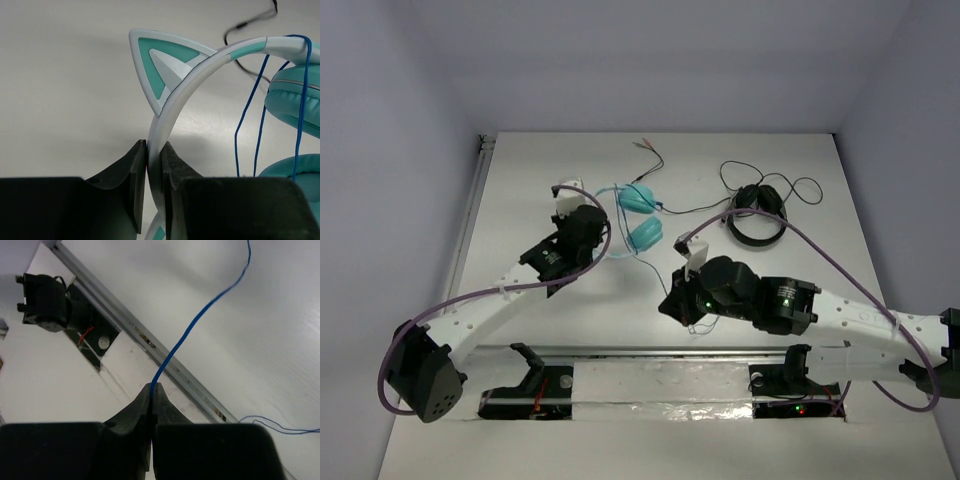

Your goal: Wrap the headphones

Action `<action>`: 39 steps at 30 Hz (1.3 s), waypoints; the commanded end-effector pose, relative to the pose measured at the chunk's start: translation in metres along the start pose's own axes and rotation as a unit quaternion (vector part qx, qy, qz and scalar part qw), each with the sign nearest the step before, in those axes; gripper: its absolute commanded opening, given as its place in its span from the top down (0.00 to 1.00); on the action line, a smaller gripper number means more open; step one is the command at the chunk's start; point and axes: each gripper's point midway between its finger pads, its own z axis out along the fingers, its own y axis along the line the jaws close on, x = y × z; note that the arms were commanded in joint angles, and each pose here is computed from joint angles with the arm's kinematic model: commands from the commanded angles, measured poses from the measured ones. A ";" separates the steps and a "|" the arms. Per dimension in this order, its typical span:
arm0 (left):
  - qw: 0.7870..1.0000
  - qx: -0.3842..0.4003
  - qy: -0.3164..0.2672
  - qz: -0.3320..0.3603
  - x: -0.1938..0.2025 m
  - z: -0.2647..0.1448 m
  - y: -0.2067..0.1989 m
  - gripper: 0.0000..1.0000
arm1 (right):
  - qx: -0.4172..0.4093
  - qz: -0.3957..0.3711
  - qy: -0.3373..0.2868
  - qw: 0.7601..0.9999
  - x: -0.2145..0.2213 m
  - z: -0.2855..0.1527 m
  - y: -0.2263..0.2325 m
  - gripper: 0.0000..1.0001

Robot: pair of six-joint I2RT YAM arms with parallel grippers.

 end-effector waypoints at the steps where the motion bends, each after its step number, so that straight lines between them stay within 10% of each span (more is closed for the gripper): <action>1: 0.999 0.030 -0.004 -0.013 0.009 -0.015 -0.019 1.00 | 0.059 -0.058 -0.017 0.996 -0.021 -0.010 -0.015 1.00; 17: 0.933 0.222 0.194 0.205 0.107 -0.105 -0.068 1.00 | 0.160 -0.148 -0.059 0.974 -0.079 -0.023 -0.037 1.00; 30: 0.892 0.357 0.161 0.228 0.071 -0.149 -0.086 1.00 | 0.338 -0.089 -0.136 0.927 -0.100 -0.059 -0.117 0.98; 39: 0.868 0.429 0.138 0.209 0.048 -0.178 -0.099 1.00 | 0.308 -0.009 -0.158 0.938 -0.096 -0.033 -0.142 0.82</action>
